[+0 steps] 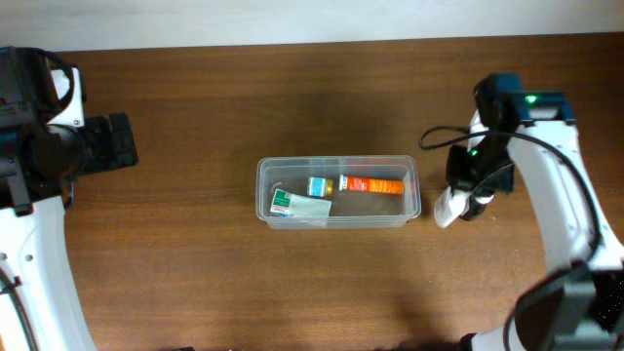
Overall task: Pack container
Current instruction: 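Reach the right gripper down and grasp the white bottle, then carry the white bottle into the container's right end and release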
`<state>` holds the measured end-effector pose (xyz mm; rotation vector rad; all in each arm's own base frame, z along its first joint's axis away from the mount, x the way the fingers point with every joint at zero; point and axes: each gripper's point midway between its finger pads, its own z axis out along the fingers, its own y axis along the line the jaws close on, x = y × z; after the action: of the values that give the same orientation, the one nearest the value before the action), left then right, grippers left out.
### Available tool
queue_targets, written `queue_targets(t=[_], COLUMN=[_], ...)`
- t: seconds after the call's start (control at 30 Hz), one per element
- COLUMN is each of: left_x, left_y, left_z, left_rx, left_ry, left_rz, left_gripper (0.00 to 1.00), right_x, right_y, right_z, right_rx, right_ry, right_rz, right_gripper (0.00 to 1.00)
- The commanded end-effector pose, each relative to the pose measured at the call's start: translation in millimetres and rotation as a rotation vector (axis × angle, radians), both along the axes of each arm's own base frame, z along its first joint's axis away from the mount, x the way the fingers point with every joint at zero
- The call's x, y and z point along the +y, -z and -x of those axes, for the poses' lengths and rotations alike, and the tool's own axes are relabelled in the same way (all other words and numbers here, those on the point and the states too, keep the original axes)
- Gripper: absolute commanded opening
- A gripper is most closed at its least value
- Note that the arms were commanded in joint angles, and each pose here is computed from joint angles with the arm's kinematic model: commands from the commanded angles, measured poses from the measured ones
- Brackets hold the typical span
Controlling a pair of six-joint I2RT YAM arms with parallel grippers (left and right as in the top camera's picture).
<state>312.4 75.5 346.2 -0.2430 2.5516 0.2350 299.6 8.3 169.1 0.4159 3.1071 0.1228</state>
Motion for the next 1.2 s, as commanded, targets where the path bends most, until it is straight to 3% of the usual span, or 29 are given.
queue_targets(t=[0.0,0.17,0.33,0.83,1.17], left_x=[0.1,0.1,0.1,0.1,0.1], left_y=[-5.6,-5.7,-5.6,-5.6,-5.7], left_z=[3.0,3.1,3.0,3.0,3.1], left_rx=[-0.021,-0.022,-0.021,-0.021,-0.022], left_ry=[-0.01,-0.01,-0.01,-0.01,-0.01], left_rz=[0.005,0.005,0.005,0.005,0.005], left_gripper=[1.0,1.0,1.0,1.0,1.0], right_x=[13.7,42.4,64.2,91.6,93.6], right_y=[-91.3,-139.0,-134.5,-22.6,39.4], right_z=[1.5,19.0,26.4,10.4,3.6], right_rx=[-0.269,-0.407,-0.383,-0.21,-0.215], right_ry=[-0.07,-0.131,-0.109,-0.101,-0.101], right_rz=[0.033,0.002,-0.034,-0.026,-0.027], right_gripper=[0.09,0.09,0.05,0.05,0.04])
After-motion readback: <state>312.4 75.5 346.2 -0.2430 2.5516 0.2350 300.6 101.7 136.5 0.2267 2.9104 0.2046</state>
